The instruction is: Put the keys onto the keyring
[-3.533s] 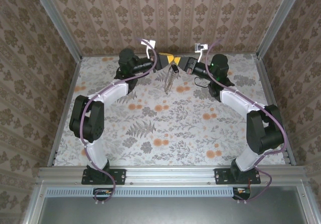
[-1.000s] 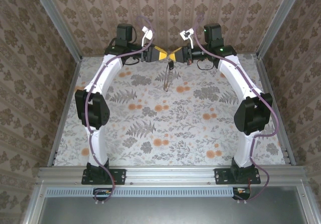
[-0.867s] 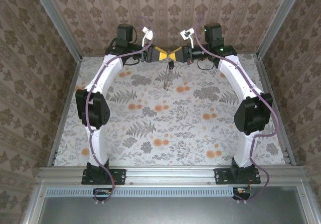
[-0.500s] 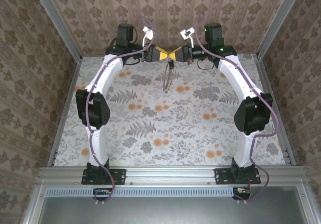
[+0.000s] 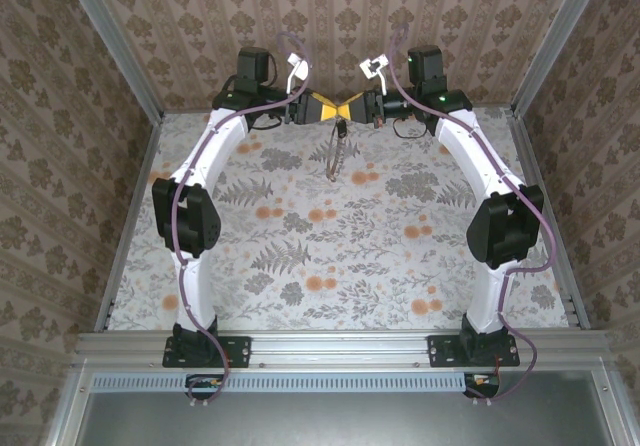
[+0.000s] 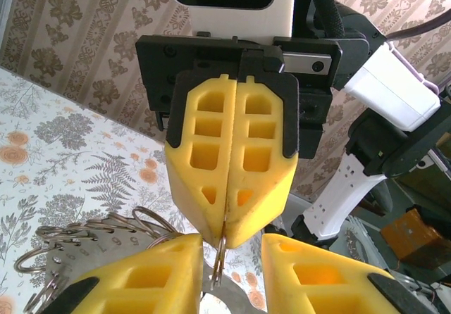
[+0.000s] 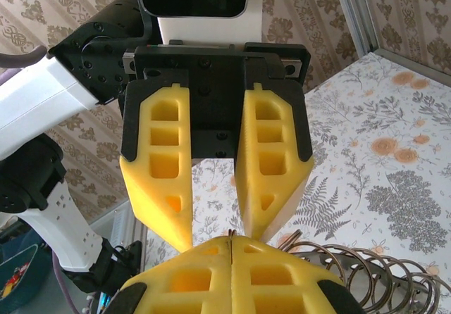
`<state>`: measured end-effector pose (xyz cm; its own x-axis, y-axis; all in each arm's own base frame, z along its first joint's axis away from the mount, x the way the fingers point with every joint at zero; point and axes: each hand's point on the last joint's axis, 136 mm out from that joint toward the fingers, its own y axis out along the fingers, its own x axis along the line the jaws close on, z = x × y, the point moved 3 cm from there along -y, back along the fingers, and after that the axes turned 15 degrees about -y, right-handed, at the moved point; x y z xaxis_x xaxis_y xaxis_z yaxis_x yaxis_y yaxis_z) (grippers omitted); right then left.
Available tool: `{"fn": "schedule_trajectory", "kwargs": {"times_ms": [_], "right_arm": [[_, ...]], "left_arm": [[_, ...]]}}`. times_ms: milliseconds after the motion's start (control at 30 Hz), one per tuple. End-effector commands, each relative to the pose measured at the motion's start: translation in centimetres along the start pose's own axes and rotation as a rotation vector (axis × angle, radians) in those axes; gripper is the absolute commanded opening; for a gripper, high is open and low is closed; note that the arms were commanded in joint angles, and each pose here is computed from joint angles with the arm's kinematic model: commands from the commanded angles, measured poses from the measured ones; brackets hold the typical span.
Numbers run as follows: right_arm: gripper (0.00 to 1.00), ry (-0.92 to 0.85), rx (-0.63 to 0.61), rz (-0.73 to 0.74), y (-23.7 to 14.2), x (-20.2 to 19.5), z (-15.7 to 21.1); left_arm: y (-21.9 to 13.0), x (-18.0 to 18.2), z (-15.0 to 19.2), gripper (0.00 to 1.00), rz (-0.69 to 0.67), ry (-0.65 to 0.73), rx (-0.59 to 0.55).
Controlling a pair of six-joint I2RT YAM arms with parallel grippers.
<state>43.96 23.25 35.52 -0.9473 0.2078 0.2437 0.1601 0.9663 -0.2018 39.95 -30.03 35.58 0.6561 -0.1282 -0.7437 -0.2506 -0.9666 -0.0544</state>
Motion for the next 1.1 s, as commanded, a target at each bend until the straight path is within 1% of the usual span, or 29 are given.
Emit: {"fn": "schedule_trajectory", "kwargs": {"times_ms": [0,200,767,1067], "right_arm": [[0.00,-0.040,-0.030,-0.015,-0.30,-0.07,-1.22],[0.00,-0.039,-0.030,-0.019,-0.30,-0.02,-1.27],[0.00,-0.030,-0.026,-0.029,-0.21,0.16,-1.12],[0.00,-0.024,-0.020,-0.032,-0.19,0.28,-0.95]], "left_arm": [[0.08,-1.18,-0.01,0.25,0.042,0.044,0.018],[0.04,-1.47,0.26,0.20,0.045,0.056,0.021],[0.66,-1.54,0.13,0.18,0.036,0.082,0.023],[0.93,-1.16,0.02,0.03,-0.009,0.097,0.013]]}}
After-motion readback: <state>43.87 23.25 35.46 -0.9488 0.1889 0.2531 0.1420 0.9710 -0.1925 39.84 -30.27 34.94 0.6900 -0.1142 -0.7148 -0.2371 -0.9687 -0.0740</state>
